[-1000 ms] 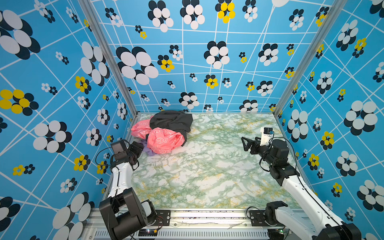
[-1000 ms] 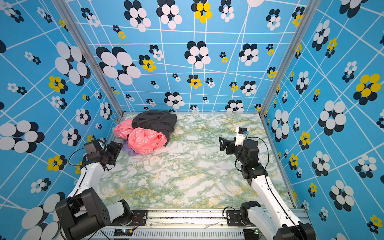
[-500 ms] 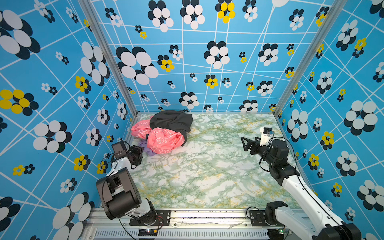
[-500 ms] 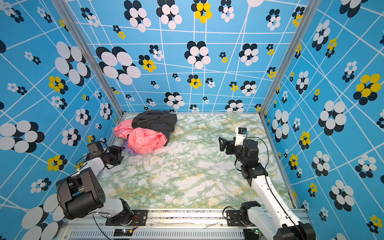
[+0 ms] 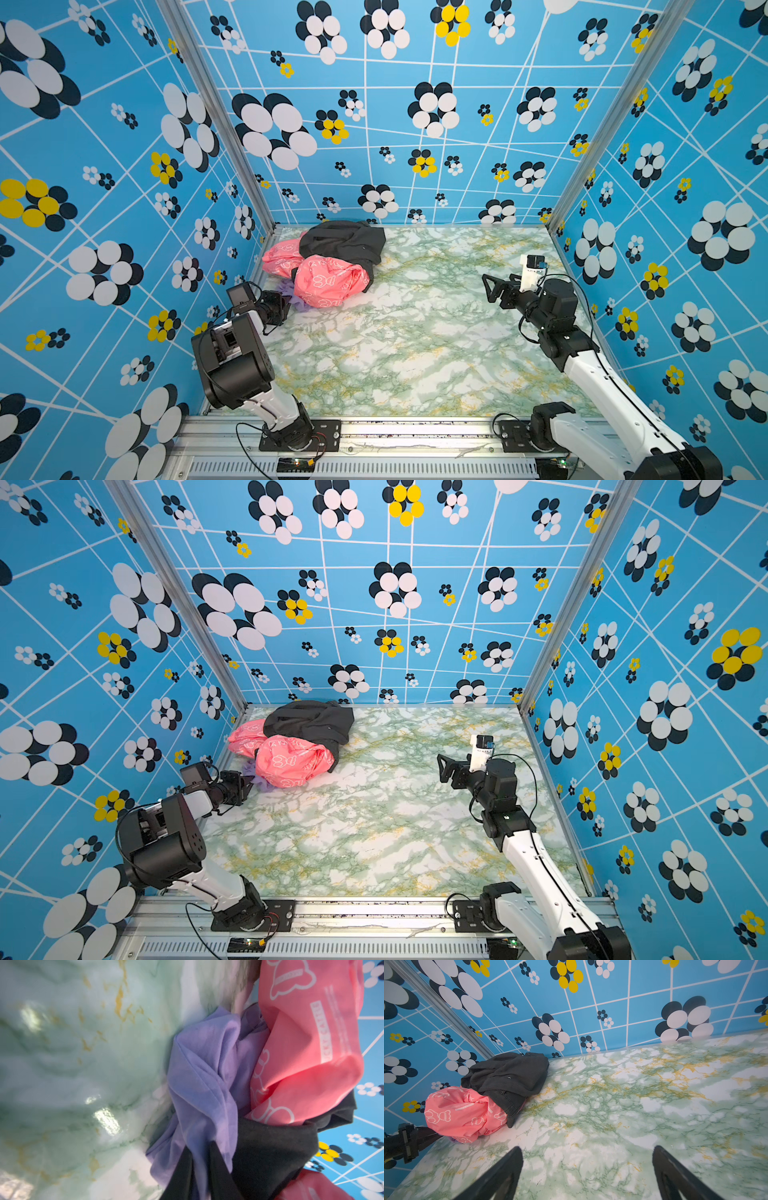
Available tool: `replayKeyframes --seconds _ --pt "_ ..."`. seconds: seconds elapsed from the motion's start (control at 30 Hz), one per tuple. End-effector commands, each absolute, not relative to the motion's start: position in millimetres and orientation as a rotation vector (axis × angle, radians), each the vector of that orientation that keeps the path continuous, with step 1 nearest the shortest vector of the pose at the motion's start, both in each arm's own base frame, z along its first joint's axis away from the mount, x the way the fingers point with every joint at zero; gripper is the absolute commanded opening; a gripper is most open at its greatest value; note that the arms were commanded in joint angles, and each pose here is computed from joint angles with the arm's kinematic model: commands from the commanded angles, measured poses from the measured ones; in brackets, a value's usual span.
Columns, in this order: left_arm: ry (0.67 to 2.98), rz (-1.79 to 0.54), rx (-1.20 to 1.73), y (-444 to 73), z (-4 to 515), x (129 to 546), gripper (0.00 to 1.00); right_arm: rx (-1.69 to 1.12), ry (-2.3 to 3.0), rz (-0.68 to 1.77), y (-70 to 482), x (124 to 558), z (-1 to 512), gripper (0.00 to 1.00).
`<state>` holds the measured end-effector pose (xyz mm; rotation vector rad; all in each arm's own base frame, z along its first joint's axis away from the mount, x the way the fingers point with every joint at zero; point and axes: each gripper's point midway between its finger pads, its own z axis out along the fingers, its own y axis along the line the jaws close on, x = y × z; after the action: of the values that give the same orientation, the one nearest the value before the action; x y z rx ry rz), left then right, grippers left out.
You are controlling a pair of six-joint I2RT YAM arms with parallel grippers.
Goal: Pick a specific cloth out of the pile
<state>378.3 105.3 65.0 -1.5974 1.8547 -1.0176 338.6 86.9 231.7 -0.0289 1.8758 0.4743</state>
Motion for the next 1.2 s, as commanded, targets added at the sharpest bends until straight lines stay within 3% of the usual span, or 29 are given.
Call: replayKeyframes --seconds 0.0,1.17 --pt "1.829 -1.033 -1.536 109.9 79.9 385.8 0.03 -0.036 1.867 0.483 89.8 335.7 238.5 0.99" --pt "1.777 -0.707 -1.023 117.5 285.4 398.2 0.00 -0.041 1.858 0.482 89.5 329.8 247.2 0.99"
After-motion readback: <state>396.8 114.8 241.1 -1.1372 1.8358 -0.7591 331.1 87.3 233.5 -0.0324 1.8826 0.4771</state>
